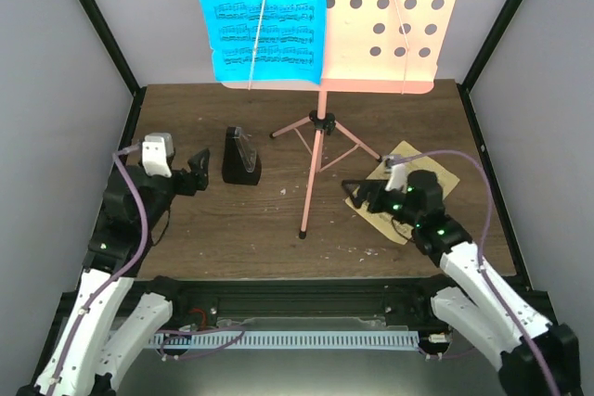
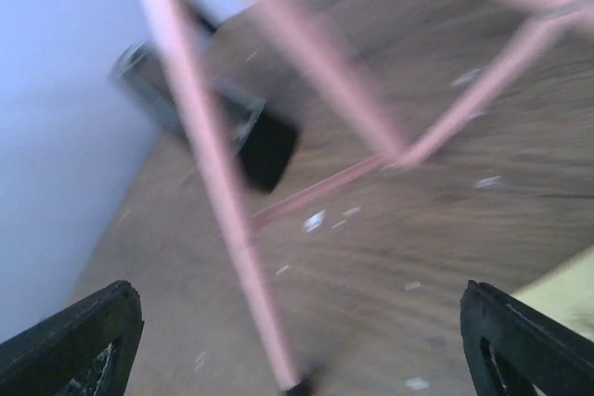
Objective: Pack up the instrument practice props
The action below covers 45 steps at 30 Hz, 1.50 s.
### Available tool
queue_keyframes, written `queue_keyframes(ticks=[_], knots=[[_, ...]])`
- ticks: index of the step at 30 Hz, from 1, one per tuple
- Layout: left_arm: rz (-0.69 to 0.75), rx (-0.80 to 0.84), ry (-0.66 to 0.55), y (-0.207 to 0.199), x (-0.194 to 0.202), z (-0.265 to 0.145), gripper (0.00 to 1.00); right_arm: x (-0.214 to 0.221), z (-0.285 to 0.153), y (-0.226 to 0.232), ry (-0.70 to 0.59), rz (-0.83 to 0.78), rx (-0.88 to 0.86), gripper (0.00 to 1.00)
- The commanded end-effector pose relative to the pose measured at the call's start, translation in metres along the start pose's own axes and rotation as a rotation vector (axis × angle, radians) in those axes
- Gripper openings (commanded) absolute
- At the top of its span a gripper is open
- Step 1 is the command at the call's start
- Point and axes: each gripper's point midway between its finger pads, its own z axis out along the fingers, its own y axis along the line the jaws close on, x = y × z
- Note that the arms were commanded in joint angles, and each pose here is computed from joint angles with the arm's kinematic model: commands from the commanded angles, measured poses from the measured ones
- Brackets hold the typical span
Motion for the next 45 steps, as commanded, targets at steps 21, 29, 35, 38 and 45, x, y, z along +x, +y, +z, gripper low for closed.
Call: queue_keyframes(ticks=[21,29,35,38,45], knots=[[-0.207,0.395,0.011,-0.093,-0.135,-0.036,0.78,-0.12,-0.027,0.294,-0.2,-0.499,-0.389,1.0],[-0.322,0.499,-0.118,-0.107,-0.173,-0.038,0.68,-0.198,-0.05,0.292,-0.412,-0.358,-0.221,0.98],[-0.325,0.601,-0.154,-0.127,-0.206,-0.034,0.68,-0.238,-0.068,0.274,-0.486,-0.301,-0.181,0.89],[-0.338,0.687,-0.163,-0.142,-0.218,-0.031,0.67,-0.252,-0.067,0.27,-0.497,-0.292,-0.217,0.84],[-0.305,0.707,-0.18,-0.157,-0.237,-0.017,0.66,-0.263,-0.061,0.294,-0.502,-0.301,-0.375,0.75]])
